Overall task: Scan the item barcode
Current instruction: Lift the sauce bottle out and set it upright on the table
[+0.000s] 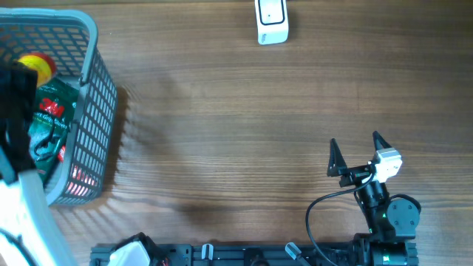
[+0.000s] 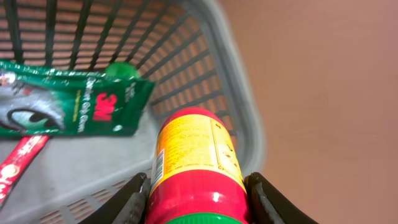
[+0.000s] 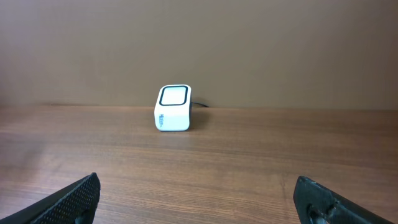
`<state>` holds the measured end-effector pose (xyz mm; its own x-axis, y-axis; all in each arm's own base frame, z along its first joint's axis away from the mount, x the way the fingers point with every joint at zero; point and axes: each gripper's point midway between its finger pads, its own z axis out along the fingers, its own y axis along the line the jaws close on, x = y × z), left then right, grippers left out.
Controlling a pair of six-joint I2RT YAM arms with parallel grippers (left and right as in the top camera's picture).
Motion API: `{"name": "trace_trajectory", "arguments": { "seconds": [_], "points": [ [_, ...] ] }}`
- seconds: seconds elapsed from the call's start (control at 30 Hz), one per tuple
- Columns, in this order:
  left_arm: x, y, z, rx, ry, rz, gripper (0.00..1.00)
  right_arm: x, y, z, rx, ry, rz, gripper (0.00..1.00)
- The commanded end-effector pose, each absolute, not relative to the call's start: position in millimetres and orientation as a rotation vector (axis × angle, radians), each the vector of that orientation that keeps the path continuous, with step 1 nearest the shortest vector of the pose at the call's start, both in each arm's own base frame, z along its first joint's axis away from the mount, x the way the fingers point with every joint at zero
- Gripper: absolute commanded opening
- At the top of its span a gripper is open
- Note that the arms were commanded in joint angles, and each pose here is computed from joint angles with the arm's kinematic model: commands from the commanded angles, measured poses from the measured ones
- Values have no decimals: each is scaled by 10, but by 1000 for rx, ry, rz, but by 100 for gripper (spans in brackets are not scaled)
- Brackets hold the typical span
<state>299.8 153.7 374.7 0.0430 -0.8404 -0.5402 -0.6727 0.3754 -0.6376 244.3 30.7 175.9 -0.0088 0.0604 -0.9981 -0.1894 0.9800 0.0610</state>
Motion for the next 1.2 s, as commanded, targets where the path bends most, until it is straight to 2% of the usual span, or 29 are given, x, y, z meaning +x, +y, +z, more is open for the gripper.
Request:
{"name": "trace_trajectory", "arguments": {
  "seconds": [0.0,0.2,0.53,1.17],
  "points": [
    [2826,1239,4201,-1197,1635,-339,43,2440,298,1786,-104,1555,183,100],
    [2723,735,4393,-1034,1687,-555,42,2439,299,1786,-104,1555,184,100],
    [2783,-207,4023,-847,2016,-735,42,2440,298,1786,-104,1555,184,100],
    [3360,-1787,2312,-470,2658,-328,46,2440,298,1786,-104,1555,183,100]
  ]
}}
